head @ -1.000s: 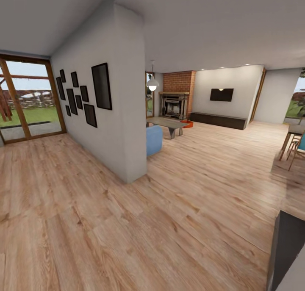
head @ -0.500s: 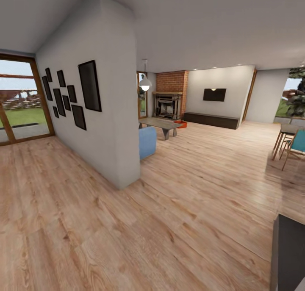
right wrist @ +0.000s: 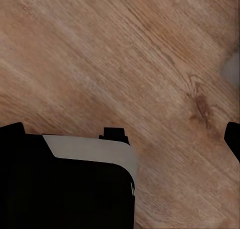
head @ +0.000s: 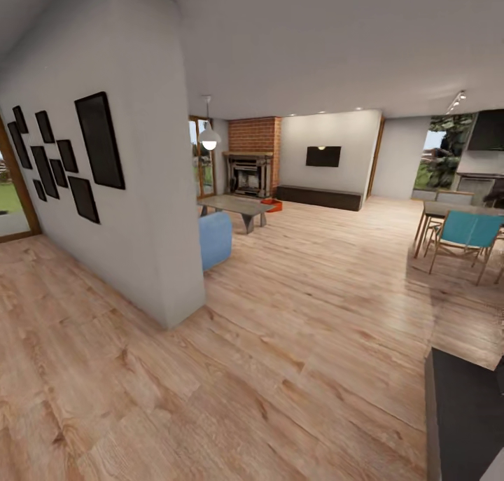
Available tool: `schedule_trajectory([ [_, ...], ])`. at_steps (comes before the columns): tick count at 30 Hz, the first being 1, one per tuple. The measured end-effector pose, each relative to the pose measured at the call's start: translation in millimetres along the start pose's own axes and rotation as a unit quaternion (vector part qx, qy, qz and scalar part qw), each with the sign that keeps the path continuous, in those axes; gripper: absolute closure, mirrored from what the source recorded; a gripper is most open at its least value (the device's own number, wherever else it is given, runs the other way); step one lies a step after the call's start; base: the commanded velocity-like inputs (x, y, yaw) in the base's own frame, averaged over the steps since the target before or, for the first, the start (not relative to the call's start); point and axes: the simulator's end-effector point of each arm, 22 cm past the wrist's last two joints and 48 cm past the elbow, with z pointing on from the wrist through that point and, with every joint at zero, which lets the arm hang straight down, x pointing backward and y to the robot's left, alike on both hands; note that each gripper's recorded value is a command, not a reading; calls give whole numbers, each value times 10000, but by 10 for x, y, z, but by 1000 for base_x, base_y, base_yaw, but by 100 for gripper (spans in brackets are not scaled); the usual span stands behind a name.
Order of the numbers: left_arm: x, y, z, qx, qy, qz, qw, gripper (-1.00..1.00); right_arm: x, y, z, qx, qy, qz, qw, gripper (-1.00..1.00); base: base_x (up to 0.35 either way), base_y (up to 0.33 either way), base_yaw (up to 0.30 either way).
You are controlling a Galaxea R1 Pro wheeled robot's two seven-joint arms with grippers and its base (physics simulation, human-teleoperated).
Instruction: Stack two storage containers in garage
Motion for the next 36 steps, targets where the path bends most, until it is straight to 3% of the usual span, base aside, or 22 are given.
schedule_trajectory([
  [16, 3, -6, -1, 4, 1, 0, 10000, -100, 0, 0, 0, 0, 1, 0, 10000, -100, 321, 0, -233],
  [36, 0, -11, -2, 8, -2, -2, 10000, -100, 8, 17, 0, -58, 18, -28, 10000, -100, 321, 0, -12],
])
